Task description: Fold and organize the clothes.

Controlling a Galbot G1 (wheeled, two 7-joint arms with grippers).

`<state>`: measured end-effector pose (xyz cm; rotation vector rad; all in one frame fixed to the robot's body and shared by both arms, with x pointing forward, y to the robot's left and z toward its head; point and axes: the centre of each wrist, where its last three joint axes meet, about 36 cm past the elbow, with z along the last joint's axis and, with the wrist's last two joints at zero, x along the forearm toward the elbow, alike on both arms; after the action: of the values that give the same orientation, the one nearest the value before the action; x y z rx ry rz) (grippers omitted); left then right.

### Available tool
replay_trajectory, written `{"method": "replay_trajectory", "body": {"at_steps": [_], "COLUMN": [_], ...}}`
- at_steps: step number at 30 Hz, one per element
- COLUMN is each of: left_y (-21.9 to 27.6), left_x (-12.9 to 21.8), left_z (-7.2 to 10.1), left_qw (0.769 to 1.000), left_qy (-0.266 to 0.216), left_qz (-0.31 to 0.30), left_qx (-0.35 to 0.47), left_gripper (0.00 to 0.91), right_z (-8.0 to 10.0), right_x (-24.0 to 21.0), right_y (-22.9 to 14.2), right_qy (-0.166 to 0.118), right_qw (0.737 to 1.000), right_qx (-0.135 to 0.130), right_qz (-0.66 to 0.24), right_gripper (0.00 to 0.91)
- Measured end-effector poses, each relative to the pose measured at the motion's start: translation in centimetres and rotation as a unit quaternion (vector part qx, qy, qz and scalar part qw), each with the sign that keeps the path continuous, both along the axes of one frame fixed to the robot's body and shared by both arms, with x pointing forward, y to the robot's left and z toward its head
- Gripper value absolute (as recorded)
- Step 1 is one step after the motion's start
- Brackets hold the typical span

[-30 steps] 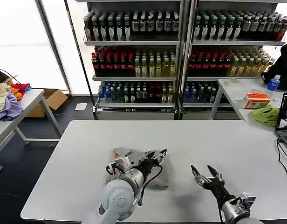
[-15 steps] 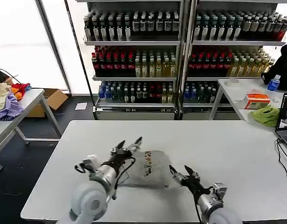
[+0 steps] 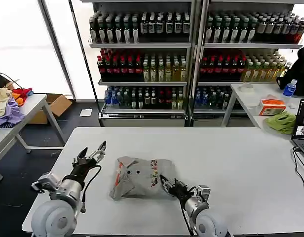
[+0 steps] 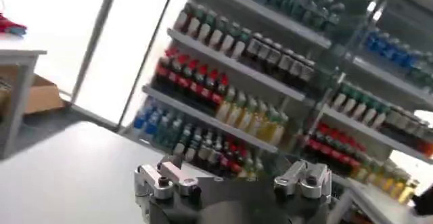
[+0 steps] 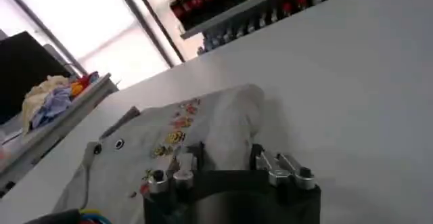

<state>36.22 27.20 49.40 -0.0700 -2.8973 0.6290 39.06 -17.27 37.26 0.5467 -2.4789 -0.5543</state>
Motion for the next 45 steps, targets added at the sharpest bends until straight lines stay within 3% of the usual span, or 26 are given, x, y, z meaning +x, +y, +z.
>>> {"method": "replay_trajectory", "body": {"at_steps": [13, 19, 23, 24, 25, 40, 45], "left_y": [2.3, 1.4, 0.6, 0.4, 0.3, -0.5, -0.6], "left_x": [-1.2, -1.4, -1.6, -1.7, -1.7, -1.8, -1.6], "left_z": [-2.8, -4.4, -5.2, -5.4, -5.5, -6.1, -5.8], "left_qw": [0.998, 0.995, 0.994, 0.994, 0.994, 0.995, 0.995], "left_qy": [-0.018, -0.032, -0.036, -0.036, -0.036, -0.038, -0.043], "left_qz": [0.017, 0.019, 0.015, 0.014, 0.013, 0.004, 0.0], "left_qx": [0.06, 0.089, 0.1, 0.101, 0.102, 0.092, 0.087], "left_gripper": [0.907, 0.907, 0.907, 0.907, 0.907, 0.907, 0.907], "right_z": [0.7, 1.2, 1.5, 1.6, 1.7, 5.3, 7.1], "right_x": [-0.2, -0.5, -0.7, -0.8, -0.8, -1.2, -0.7], "right_y": [-3.5, -7.5, -10.4, -11.1, -11.6, -16.1, -16.1], "right_qy": [-0.005, -0.015, -0.014, -0.015, -0.016, -0.072, -0.108], "right_qw": [1.0, 0.999, 0.996, 0.995, 0.994, 0.976, 0.969], "right_qx": [-0.002, -0.042, -0.083, -0.094, -0.103, -0.19, -0.199], "right_qz": [-0.01, -0.025, -0.035, -0.037, -0.039, -0.082, -0.097], "right_gripper": [0.0, 0.0, 0.0, 0.091, 0.907, 0.907, 0.907]}}
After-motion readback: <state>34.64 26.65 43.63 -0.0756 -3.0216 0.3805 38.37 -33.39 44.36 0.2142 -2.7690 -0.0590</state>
